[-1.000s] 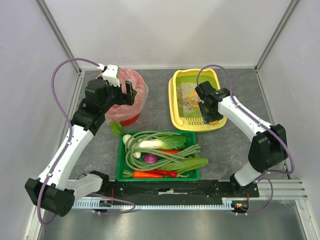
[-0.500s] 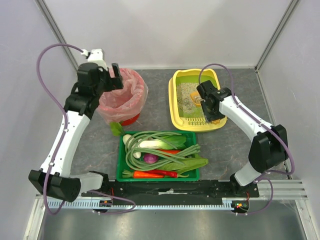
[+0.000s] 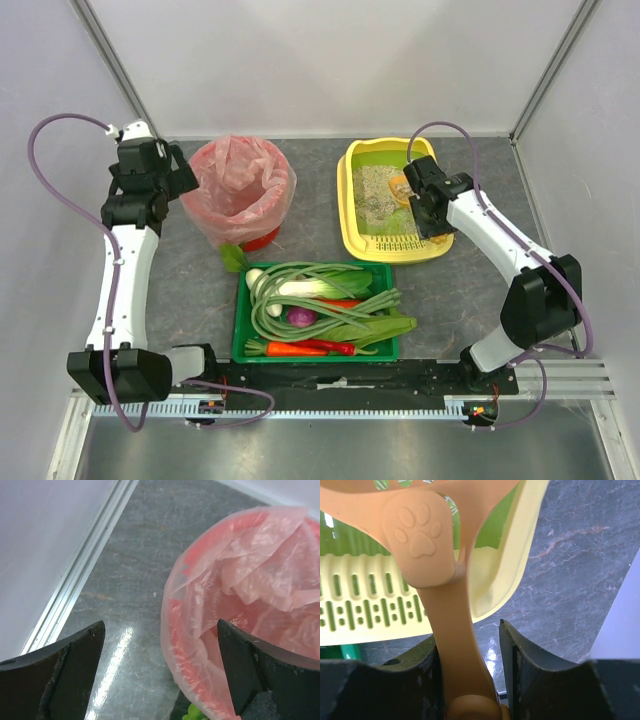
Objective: Clean the litter box
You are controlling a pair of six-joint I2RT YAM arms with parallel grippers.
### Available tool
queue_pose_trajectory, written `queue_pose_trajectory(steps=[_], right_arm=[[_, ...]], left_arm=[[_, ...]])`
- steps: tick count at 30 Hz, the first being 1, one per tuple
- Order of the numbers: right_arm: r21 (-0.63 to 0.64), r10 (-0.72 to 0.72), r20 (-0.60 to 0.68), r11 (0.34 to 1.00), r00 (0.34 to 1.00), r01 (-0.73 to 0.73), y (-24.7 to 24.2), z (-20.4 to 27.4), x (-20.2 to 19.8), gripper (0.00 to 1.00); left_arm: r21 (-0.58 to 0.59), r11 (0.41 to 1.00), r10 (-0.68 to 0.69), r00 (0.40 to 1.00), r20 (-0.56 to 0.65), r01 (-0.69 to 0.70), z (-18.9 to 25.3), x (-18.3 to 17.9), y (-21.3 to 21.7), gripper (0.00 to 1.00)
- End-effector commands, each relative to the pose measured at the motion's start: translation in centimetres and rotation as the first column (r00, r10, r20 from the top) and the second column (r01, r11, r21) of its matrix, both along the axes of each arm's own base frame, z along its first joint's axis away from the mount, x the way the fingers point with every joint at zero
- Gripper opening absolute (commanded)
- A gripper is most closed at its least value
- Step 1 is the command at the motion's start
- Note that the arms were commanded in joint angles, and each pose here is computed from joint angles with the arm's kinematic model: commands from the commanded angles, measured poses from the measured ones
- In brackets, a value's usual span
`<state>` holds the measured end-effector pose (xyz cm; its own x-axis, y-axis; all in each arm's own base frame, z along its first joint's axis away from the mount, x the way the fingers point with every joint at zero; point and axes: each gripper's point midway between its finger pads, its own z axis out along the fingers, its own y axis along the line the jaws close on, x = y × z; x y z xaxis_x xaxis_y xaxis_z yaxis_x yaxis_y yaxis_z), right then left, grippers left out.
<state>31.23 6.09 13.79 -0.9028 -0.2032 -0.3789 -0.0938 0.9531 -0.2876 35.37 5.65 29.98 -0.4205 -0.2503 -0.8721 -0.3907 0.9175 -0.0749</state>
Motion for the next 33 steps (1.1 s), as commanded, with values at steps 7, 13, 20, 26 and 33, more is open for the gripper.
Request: queue_pose_trajectory(steps=[7, 13, 20, 26, 33], right_arm=[[0.112, 0.080, 0.099, 0.990, 0.992, -0.091, 4.1, 2.3, 3.0, 0.00], [0.063, 0.060, 0.040, 0.996, 0.997, -0.062, 2.9, 0.8, 1.7, 0.00], [0.018, 0.048, 0.004, 0.999, 0.999, -0.048, 2.1, 0.0, 0.6, 0.00], [0.016, 0.040, -0.004, 0.999, 0.999, -0.040, 1.7, 0.1, 1.1, 0.00], [-0.039, 0.062, 0.007, 0.997, 0.998, -0.062, 1.2, 1.0, 1.4, 0.00]], left_arm=[[-0.147, 0.987, -0.079, 0.992, -0.102, 0.064, -5.3, 1.1, -1.8, 0.92], [-0.213, 0.968, -0.158, 0.982, -0.100, 0.134, -6.4, 2.3, -3.5, 0.48], [-0.300, 0.935, -0.229, 0.968, -0.099, 0.190, -7.5, 2.4, -5.7, 0.25], [-0.326, 0.918, -0.269, 0.958, -0.097, 0.225, -7.7, 2.2, -7.2, 0.16], [-0.351, 0.890, -0.344, 0.935, -0.093, 0.292, -7.6, 2.5, -10.7, 0.14]])
